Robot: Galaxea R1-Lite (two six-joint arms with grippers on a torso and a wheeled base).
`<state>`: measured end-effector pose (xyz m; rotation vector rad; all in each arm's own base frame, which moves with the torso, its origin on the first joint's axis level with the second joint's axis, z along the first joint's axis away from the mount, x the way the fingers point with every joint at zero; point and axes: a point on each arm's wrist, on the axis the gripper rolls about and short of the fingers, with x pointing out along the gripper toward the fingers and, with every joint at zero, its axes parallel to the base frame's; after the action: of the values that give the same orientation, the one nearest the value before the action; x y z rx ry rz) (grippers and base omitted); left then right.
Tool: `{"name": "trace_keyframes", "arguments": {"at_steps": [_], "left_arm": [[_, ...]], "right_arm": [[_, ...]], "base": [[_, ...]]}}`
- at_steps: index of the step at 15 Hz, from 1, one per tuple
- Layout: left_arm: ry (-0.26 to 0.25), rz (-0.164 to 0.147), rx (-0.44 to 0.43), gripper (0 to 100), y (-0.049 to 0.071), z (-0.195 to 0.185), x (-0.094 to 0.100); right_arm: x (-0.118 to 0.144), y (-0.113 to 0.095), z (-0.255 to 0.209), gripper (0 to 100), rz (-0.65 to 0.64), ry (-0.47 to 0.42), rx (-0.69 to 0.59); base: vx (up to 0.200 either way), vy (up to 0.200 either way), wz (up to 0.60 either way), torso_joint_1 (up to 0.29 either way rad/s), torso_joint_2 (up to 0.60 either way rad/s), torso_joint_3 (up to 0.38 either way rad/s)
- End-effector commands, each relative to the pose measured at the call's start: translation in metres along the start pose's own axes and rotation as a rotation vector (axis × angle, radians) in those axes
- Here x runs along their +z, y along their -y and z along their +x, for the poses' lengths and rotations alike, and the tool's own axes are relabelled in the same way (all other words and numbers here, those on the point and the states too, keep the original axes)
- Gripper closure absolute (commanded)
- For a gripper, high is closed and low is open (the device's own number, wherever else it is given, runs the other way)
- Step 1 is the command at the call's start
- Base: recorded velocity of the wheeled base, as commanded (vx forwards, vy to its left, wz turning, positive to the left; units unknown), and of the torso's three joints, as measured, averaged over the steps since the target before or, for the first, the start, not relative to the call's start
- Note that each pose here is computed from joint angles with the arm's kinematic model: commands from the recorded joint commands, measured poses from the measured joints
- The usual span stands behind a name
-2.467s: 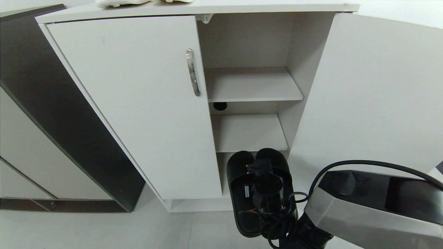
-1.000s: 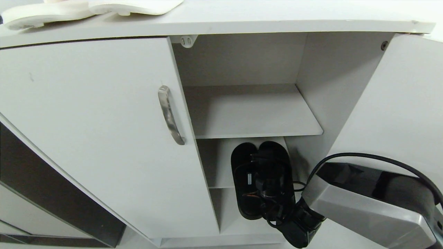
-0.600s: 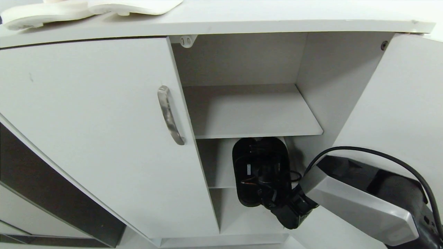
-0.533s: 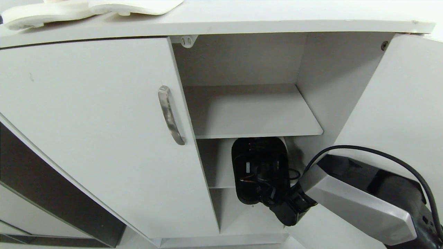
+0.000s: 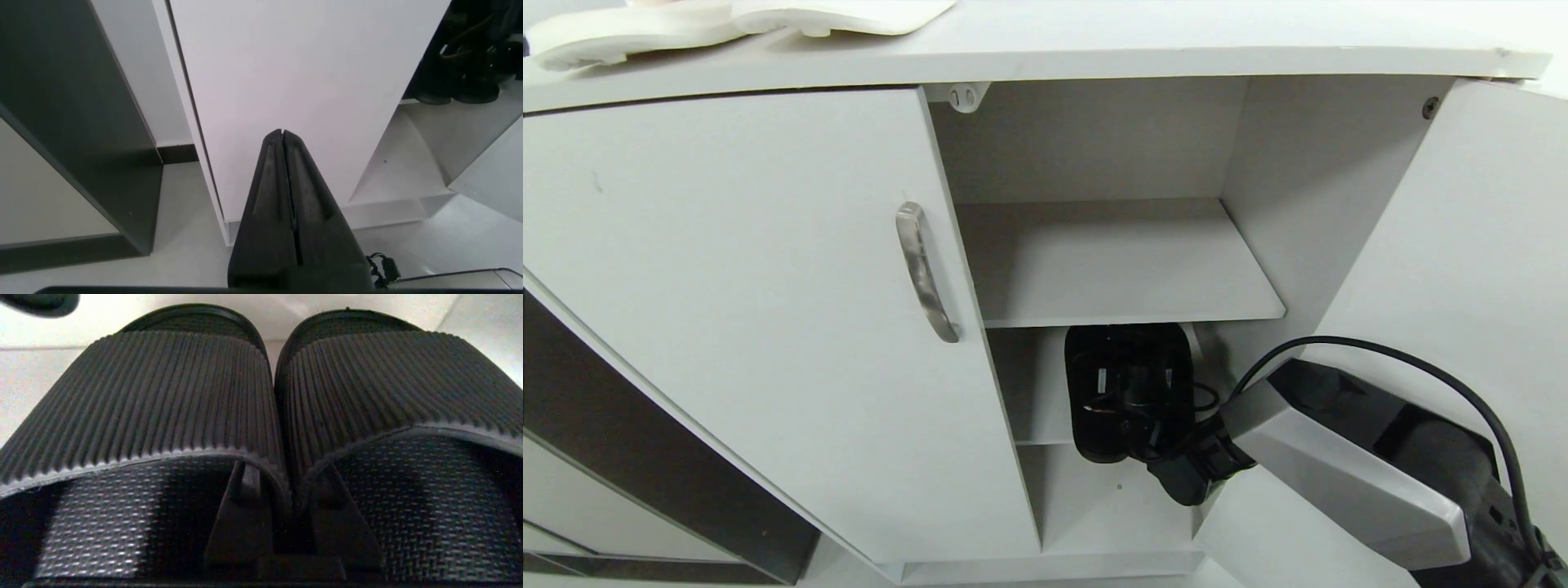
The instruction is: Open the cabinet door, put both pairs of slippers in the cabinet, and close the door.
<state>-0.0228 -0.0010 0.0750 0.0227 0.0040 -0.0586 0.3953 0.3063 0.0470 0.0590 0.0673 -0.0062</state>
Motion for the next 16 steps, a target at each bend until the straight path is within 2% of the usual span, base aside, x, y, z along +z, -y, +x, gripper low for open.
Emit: {"name": "trace_keyframes", "arguments": {"at_steps": [1,7,8,12,16], "left_arm": [[-0.001,0.000,0.000,100,0.000,0.000,0.000],[-0.001,0.000,0.000,100,0.000,0.000,0.000],[-0.001,0.000,0.000,100,0.000,0.000,0.000],[-0.001,0.000,0.000,100,0.000,0.000,0.000],[-0.001,0.000,0.000,100,0.000,0.000,0.000]], "right_arm": [[-0.003,0.000,0.001,100,-0.003,-0.004,0.000],[-0.006,0.001,0.004,100,-0.005,-0.007,-0.005],[-0.008,0.002,0.005,0,-0.007,-0.009,-0.008],[-0.004,0.005,-0.006,0,-0.027,-0.027,-0.002],[0.034,0.018,-0.066,0,-0.033,-0.027,0.047]], "base": [[0.000,0.000,0.00,0.000,0.00,0.000],[0.000,0.000,0.00,0.000,0.00,0.000],[0.000,0.000,0.00,0.000,0.00,0.000],[0.000,0.000,0.00,0.000,0.00,0.000],[0.000,0.000,0.00,0.000,0.00,0.000]]}}
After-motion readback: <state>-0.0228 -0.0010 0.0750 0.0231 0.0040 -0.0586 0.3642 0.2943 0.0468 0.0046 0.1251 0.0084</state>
